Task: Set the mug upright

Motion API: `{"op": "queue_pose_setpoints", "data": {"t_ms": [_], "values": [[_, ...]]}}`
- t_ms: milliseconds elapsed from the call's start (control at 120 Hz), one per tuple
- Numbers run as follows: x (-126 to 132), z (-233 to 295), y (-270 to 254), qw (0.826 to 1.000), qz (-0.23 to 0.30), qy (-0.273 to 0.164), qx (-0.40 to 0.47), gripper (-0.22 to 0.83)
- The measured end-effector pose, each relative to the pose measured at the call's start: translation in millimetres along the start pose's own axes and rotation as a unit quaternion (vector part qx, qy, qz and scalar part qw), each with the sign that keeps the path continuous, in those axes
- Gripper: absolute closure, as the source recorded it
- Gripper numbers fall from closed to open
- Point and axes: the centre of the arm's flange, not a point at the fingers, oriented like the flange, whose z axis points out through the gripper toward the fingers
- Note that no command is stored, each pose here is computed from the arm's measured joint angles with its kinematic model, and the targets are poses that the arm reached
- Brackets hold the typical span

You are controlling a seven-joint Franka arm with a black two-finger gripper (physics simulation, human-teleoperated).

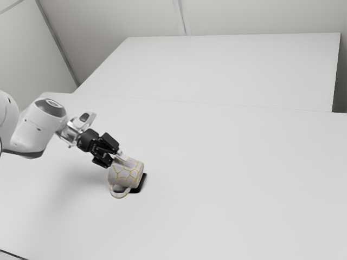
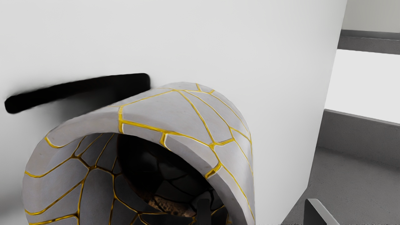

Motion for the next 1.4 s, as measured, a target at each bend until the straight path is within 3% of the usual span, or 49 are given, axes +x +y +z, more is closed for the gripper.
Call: {"op": "queue_pose_setpoints", "data": {"t_ms": [342, 633, 867, 1025, 1242, 1400], "values": [[5.0, 11.5, 10.7, 1.0, 0.013, -0.008, 0.004, 0.69], [4.2, 2.4, 39.1, 0.999, 0.042, -0.001, 0.015, 0.76], [-11.4, -21.1, 97.1, 0.982, 0.121, -0.019, 0.146, 0.78], [-11.5, -12.2, 109.4, 0.947, 0.154, -0.063, 0.276, 0.78], [-5.3, 37.3, 146.2, 0.863, 0.217, -0.127, 0.438, 0.78], [-11.0, 64.0, 158.8, 0.813, 0.234, -0.135, 0.515, 0.78]]}}
